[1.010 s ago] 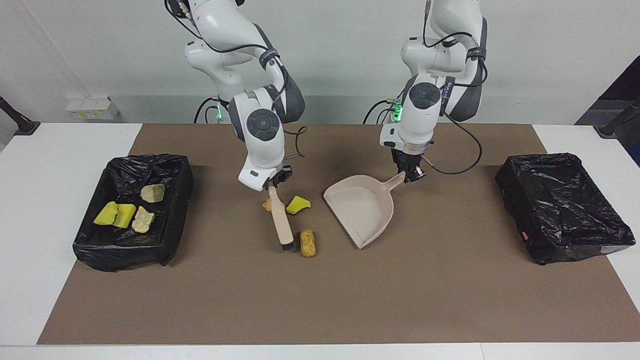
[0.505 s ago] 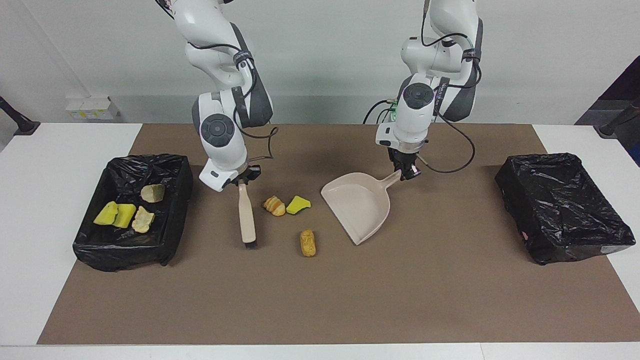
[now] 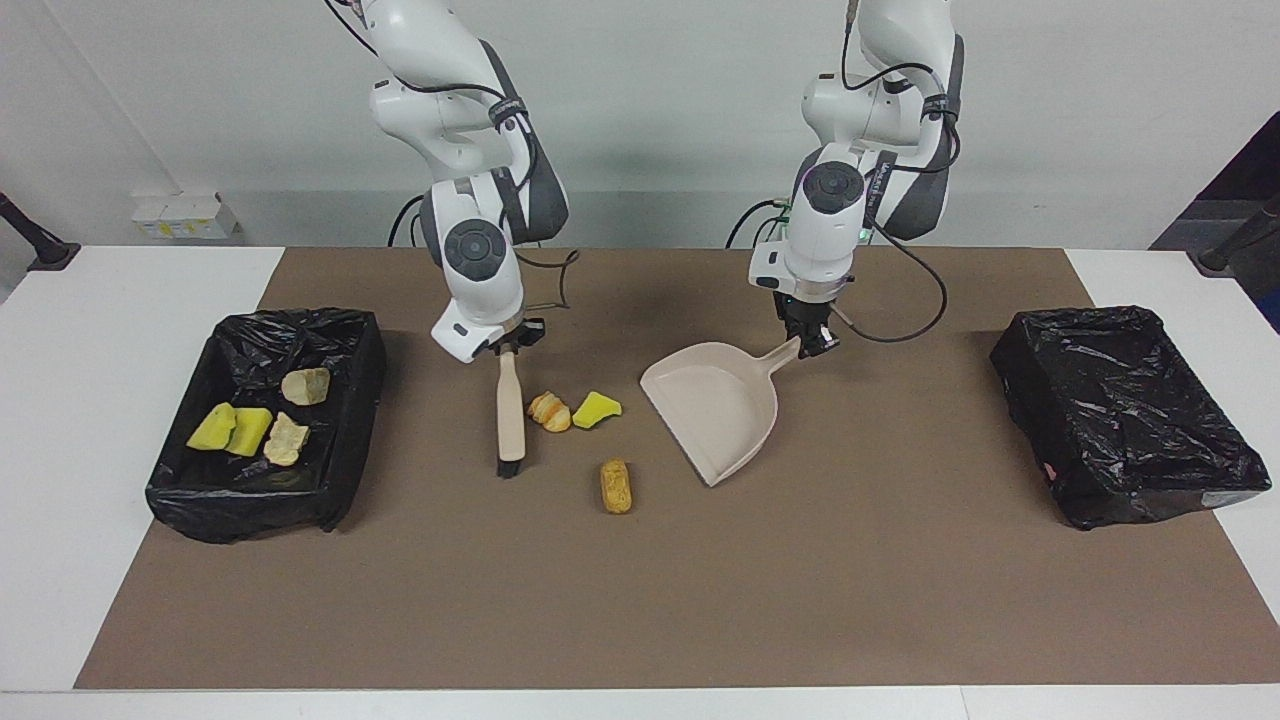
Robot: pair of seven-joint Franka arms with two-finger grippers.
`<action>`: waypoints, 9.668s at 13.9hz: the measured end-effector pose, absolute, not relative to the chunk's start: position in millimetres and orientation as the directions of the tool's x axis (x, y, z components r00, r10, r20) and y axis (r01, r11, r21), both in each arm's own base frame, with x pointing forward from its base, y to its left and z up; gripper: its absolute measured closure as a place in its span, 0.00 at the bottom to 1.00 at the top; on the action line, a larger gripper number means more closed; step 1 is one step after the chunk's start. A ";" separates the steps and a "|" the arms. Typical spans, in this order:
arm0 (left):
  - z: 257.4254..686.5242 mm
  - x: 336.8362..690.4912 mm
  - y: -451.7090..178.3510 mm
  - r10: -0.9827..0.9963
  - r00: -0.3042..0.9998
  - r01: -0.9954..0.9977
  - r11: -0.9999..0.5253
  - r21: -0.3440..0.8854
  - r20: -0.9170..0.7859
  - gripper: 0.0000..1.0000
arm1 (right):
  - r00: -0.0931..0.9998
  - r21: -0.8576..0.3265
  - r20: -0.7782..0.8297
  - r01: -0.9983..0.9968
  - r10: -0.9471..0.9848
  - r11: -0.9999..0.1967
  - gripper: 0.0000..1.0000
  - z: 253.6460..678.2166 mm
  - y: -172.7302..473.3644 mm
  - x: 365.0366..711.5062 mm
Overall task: Sweep and dump trash in bin
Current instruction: 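Sweep the sponge and bread pieces into the dustpan with the right gripper, then lift the brush back toward the remaining bread chunk with the right gripper, then sweep the last bread chunk into the dustpan with the right gripper, then carry the loaded dustpan to the black bin with the left gripper, then tip the dustpan over the bin with the left gripper, then bring the empty dustpan back over the table with the left gripper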
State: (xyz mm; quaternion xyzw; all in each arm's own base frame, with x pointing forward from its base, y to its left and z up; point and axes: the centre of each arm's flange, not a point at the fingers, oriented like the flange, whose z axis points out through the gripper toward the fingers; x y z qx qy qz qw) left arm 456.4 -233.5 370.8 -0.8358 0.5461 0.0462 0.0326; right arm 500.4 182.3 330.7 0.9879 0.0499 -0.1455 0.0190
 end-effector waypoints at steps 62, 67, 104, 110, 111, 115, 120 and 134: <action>451.4 487.3 -105.7 -0.703 0.697 -0.712 -0.702 -0.016 -0.138 0.68 | 0.951 -0.099 -0.288 0.087 0.113 -0.991 0.74 481.2 280.7 533.9; 531.1 508.4 -22.2 -0.637 0.766 -0.640 -0.769 -0.003 -0.082 0.68 | 0.946 -0.077 -0.302 0.102 0.120 -0.992 0.74 484.2 311.2 506.8; 574.3 561.4 343.9 -0.709 0.065 -0.992 -0.122 0.031 -0.702 0.68 | 0.939 -0.007 -0.344 -0.013 -0.009 -1.000 0.69 330.2 446.4 315.2; 591.8 568.5 325.7 -0.751 0.104 -0.993 -0.113 -0.028 -0.652 0.68 | 0.951 -0.057 -0.308 -0.053 -0.033 -0.997 0.30 353.9 447.4 344.2; 596.6 568.4 318.7 -0.788 0.134 -0.991 -0.126 -0.055 -0.601 0.68 | 0.953 -0.066 -0.301 -0.065 -0.042 -0.996 0.19 358.9 445.4 351.3; 622.3 557.8 291.6 -0.872 0.308 -0.950 -0.264 -0.164 -0.380 0.68 | 0.964 -0.134 -0.239 -0.151 -0.116 -0.979 0.00 405.6 410.4 398.6; 630.8 569.1 185.4 -0.756 0.625 -0.780 -0.596 -0.188 -0.196 0.68 | 0.962 -0.214 -0.142 -0.258 -0.232 -0.942 0.00 487.6 321.0 448.0; 537.2 552.6 -228.2 -0.313 0.949 -0.313 -0.950 -0.005 0.041 0.68 | 0.963 -0.035 0.082 -0.253 -0.255 -0.967 0.00 621.4 103.2 526.6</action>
